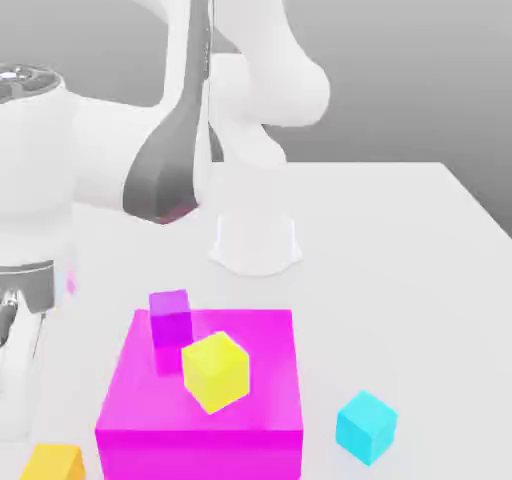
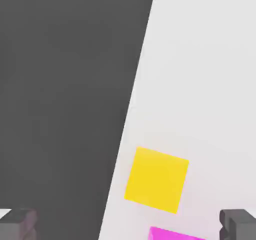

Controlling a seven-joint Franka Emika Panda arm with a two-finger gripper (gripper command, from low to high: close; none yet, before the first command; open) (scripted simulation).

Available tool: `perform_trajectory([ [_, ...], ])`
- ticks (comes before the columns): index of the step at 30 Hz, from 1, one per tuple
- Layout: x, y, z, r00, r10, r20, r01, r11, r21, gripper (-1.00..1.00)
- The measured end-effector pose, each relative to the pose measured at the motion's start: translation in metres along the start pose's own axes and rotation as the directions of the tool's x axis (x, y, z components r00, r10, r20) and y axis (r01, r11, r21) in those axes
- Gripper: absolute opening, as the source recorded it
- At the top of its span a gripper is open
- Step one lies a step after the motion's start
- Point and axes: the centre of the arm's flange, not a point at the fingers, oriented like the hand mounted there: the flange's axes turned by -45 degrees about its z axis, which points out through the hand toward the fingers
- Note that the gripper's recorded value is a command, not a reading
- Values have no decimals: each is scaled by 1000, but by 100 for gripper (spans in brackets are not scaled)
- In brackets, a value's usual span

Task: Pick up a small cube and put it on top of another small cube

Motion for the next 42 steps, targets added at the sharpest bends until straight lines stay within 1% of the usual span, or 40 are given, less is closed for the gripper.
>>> perform_trajectory([
  [3, 7, 8, 41, 992, 115, 59, -114, 993, -17, 0],
  [6, 5, 10, 88, 988, 136, 69, -134, 991, -21, 0],
  [7, 4, 10, 99, 988, 137, 69, -135, 991, -22, -100],
  [13, 3, 11, 104, 988, 137, 69, -136, 990, -20, -100],
  [18, 9, 12, 50, 988, 139, 72, -138, 990, -23, -100],
  [20, 25, 28, 55, 984, 150, 93, -146, 988, -46, -100],
  [23, 7, 18, 26, 994, 53, 99, -54, 999, 8, -100],
  [26, -58, -3, -9, 990, -104, 95, 98, 993, 63, -100],
  [29, -131, -10, -30, 965, -247, 87, 239, 967, 88, -100],
  [33, -232, 5, -43, 906, -416, 77, 410, 908, 84, -100],
  [36, -324, 33, -40, 837, -542, 70, 539, 840, 54, -100],
  [38, -347, 42, -31, 822, -565, 70, 564, 825, 45, -100],
  [42, -354, 45, -9, 820, -568, 72, 566, 823, 44, -100],
])
